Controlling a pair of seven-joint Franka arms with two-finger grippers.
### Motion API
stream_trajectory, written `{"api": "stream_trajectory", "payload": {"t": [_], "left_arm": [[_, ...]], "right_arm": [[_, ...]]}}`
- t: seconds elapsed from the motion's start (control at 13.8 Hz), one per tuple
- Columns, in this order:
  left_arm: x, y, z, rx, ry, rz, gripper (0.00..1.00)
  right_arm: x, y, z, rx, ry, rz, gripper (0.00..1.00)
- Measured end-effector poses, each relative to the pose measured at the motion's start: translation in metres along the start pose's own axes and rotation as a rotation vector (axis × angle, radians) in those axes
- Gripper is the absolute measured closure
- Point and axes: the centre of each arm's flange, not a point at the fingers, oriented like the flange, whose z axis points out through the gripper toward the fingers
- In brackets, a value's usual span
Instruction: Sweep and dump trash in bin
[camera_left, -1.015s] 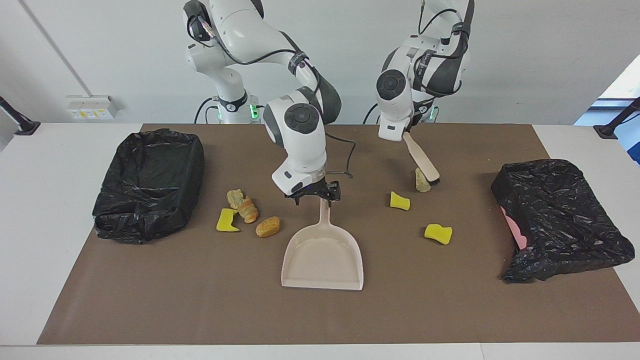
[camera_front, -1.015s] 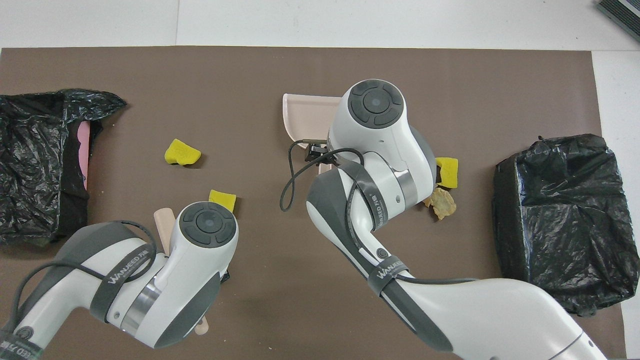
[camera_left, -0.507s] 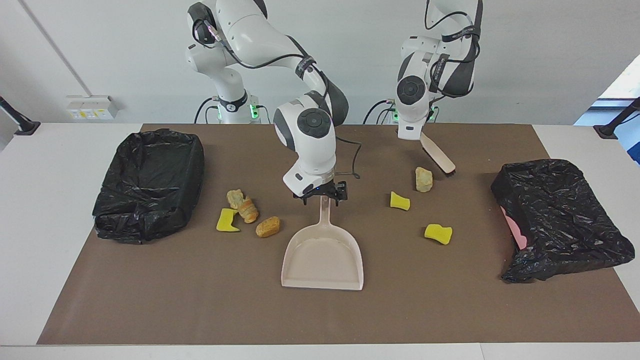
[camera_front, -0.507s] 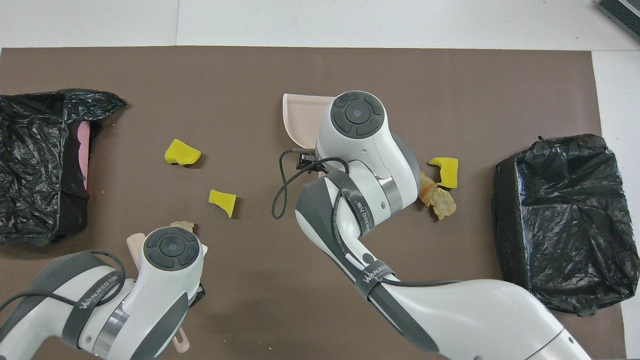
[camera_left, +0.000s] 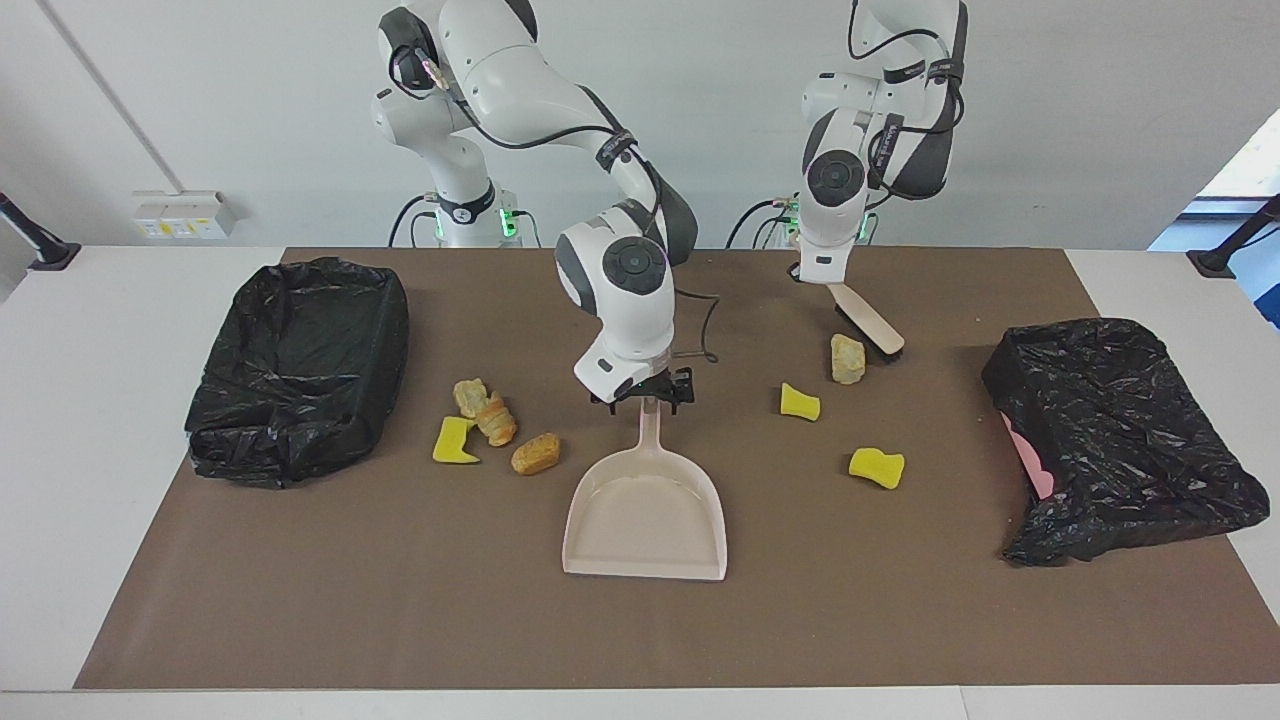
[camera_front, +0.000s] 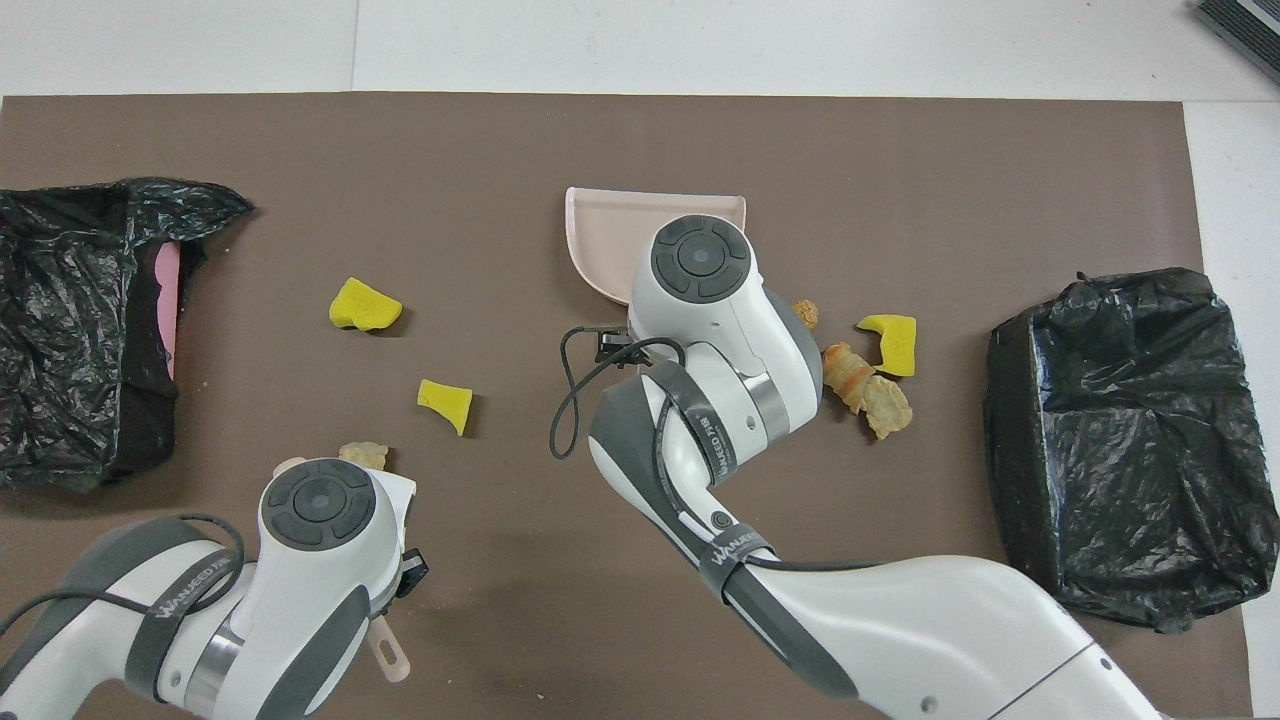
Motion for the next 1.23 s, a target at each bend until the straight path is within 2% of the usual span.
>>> {"api": "stream_trajectory", "payload": {"t": [0.14,0.29,0.36,0.51,0.65,0.87,0.94,1.23], "left_arm": [[0.004,0.011,0.004,-0.036,0.014,0.001,0.74],[0.012,0.026,0.003,-0.11,0.038,-0.004,0.74],[0.016,0.034,-0.001,-0.152,0.05,-0.009,0.74],[0.023,0.046,-0.01,-0.199,0.063,-0.006,0.74],[0.029,0.057,-0.019,-0.232,0.056,0.058,0.74],[0.036,0.064,-0.029,-0.253,0.057,0.192,0.74],[0.039,0.065,-0.035,-0.245,0.048,0.211,0.74],[0.062,0.059,-0.076,-0.173,-0.036,0.319,0.74]], "right_arm": [[0.005,0.007,-0.003,0.002,0.005,-0.011,0.34],[0.01,0.013,-0.007,0.006,0.012,-0.012,0.6],[0.011,0.014,-0.008,0.007,0.014,-0.014,0.68],[0.016,0.021,-0.009,0.012,0.015,-0.047,0.68],[0.023,0.032,-0.012,0.058,0.004,-0.116,0.68],[0.037,0.058,-0.027,0.095,0.025,-0.376,0.68],[0.038,0.07,-0.037,0.095,0.027,-0.458,0.68],[0.021,0.099,-0.064,0.088,-0.03,-0.747,0.68]]}}
